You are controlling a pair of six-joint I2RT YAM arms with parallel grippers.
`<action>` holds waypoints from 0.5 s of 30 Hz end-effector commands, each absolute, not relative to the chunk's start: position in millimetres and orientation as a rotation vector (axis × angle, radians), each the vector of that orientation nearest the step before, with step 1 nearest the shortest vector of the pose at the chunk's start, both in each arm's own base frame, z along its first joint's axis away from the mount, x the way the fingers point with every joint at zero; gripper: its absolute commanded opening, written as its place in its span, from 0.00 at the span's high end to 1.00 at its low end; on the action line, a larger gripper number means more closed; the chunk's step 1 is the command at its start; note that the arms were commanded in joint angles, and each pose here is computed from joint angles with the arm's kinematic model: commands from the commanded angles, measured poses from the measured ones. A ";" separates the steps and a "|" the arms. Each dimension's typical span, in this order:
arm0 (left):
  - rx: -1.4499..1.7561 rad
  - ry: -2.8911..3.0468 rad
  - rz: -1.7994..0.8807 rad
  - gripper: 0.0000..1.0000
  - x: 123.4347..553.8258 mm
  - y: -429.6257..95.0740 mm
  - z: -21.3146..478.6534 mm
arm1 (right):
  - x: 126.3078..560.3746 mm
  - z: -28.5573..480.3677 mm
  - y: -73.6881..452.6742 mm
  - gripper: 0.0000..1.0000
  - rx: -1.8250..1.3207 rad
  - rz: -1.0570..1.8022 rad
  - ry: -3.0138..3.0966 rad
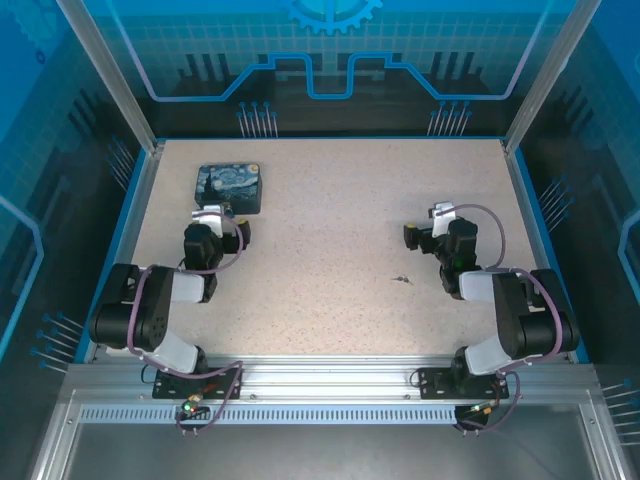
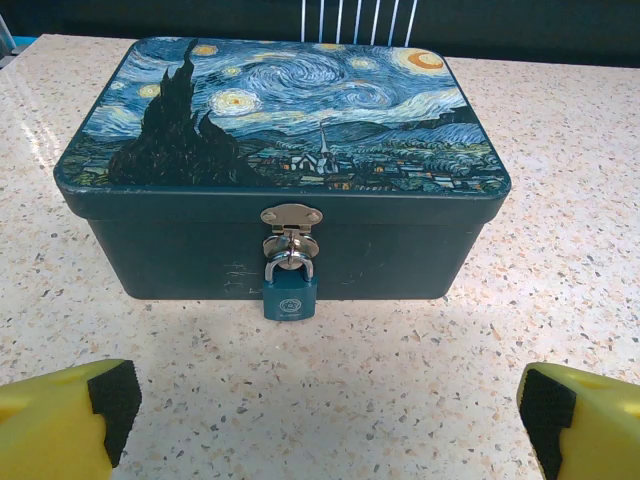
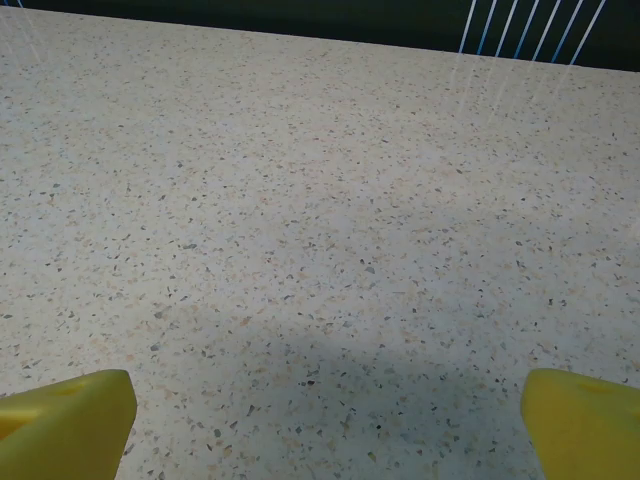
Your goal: Unlock a padlock with a key
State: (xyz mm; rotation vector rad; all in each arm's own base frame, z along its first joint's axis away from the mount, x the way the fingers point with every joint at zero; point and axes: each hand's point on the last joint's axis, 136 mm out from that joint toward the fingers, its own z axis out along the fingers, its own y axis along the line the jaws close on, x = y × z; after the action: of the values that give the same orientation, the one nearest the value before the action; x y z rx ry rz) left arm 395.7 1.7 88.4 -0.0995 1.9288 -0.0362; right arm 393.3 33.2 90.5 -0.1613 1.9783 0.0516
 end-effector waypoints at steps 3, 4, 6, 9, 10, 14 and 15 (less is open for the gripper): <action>-0.111 1.906 -0.038 0.01 397.7 2.9 94.2 | 397.1 93.4 31.9 0.00 -0.168 0.046 1.970; -0.110 1.907 -0.040 0.01 397.7 2.7 93.9 | 396.9 93.2 31.4 0.00 -0.169 0.044 1.971; -0.111 1.906 -0.039 0.01 397.7 3.0 94.0 | 397.1 93.5 32.0 0.00 -0.170 0.046 1.970; -0.110 1.907 -0.040 0.01 397.9 2.7 94.0 | 397.0 93.4 32.0 0.00 -0.168 0.047 1.971; -0.110 1.907 -0.040 0.01 398.0 2.7 94.1 | 397.1 93.4 31.6 0.00 -0.168 0.046 1.970; -0.110 1.909 -0.040 0.01 398.0 2.7 93.8 | 397.1 93.5 31.6 0.00 -0.167 0.047 1.970; -0.111 1.909 -0.041 0.01 397.7 2.7 93.6 | 397.1 93.5 31.7 0.00 -0.168 0.048 1.970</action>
State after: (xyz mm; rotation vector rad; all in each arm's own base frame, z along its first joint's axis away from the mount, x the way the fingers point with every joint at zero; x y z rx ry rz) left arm 395.7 1.7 88.4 -0.0995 1.9288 -0.0362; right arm 393.3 33.1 90.5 -0.1611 1.9783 0.0513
